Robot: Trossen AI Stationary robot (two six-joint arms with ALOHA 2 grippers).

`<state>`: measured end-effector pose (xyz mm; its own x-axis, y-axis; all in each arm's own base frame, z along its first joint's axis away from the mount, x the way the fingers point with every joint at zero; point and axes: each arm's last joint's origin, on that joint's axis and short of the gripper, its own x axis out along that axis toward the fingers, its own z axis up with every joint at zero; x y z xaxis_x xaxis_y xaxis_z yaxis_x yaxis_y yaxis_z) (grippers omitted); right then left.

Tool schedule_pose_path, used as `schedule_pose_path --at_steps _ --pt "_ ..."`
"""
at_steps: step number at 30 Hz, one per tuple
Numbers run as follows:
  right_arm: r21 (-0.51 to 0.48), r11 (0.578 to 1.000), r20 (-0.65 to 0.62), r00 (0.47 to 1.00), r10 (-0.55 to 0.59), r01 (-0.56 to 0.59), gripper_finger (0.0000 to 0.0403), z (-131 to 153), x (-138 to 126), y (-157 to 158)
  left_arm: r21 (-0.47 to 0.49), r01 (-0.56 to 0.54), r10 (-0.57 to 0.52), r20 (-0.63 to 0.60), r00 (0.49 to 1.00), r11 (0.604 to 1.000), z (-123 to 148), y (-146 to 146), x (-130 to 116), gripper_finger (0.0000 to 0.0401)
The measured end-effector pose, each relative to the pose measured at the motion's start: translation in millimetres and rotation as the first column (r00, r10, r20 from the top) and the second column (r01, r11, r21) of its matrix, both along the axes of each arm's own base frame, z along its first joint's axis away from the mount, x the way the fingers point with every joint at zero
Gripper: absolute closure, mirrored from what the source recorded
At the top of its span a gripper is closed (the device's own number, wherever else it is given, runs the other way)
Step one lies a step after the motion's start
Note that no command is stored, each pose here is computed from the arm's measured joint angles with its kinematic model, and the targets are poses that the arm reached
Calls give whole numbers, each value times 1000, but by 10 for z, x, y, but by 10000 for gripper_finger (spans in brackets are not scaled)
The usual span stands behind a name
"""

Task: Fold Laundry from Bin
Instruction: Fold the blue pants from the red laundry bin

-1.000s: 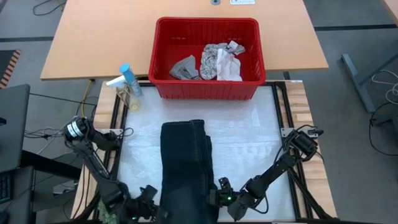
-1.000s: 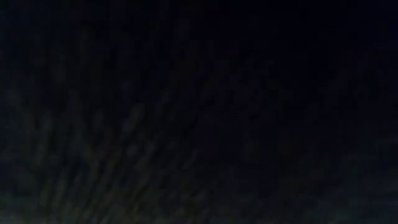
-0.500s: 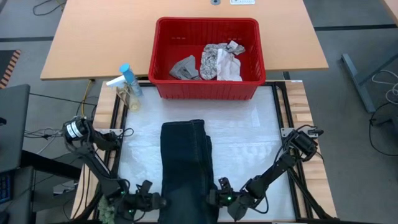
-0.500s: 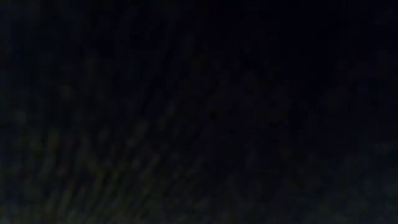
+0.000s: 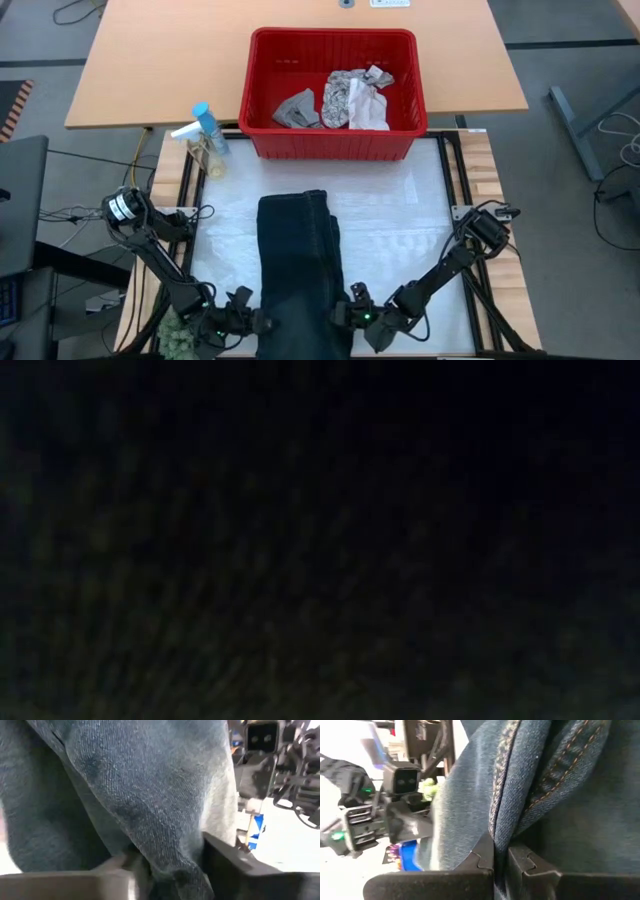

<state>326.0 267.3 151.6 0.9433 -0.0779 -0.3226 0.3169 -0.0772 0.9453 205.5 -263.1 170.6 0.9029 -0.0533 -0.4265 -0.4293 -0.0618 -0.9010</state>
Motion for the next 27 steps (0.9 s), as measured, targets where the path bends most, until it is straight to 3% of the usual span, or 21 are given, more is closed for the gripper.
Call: schedule_pose_path --at_steps 4,6,11,16,23,27 --pt "-26 999 79 997 -20 22 367 169 0 -2 13 -44 43 65 997 999 135 35 -7 369" --pt "-51 998 118 993 -16 22 367 331 -21 -13 6 -56 55 102 993 998 253 63 -20 389" --pt "-206 976 206 978 -26 69 367 928 -127 -175 54 -64 51 213 976 997 728 238 -106 391" --pt "-396 910 269 963 -15 125 367 1575 -301 -481 187 -151 78 348 934 971 1322 611 -270 398" --pt "-558 804 357 934 10 205 367 2277 -585 -974 418 -279 28 514 857 864 1988 1201 -432 396" --pt "-575 784 398 917 17 235 367 2462 -627 -1232 472 -366 28 582 813 802 2132 1402 -364 396"
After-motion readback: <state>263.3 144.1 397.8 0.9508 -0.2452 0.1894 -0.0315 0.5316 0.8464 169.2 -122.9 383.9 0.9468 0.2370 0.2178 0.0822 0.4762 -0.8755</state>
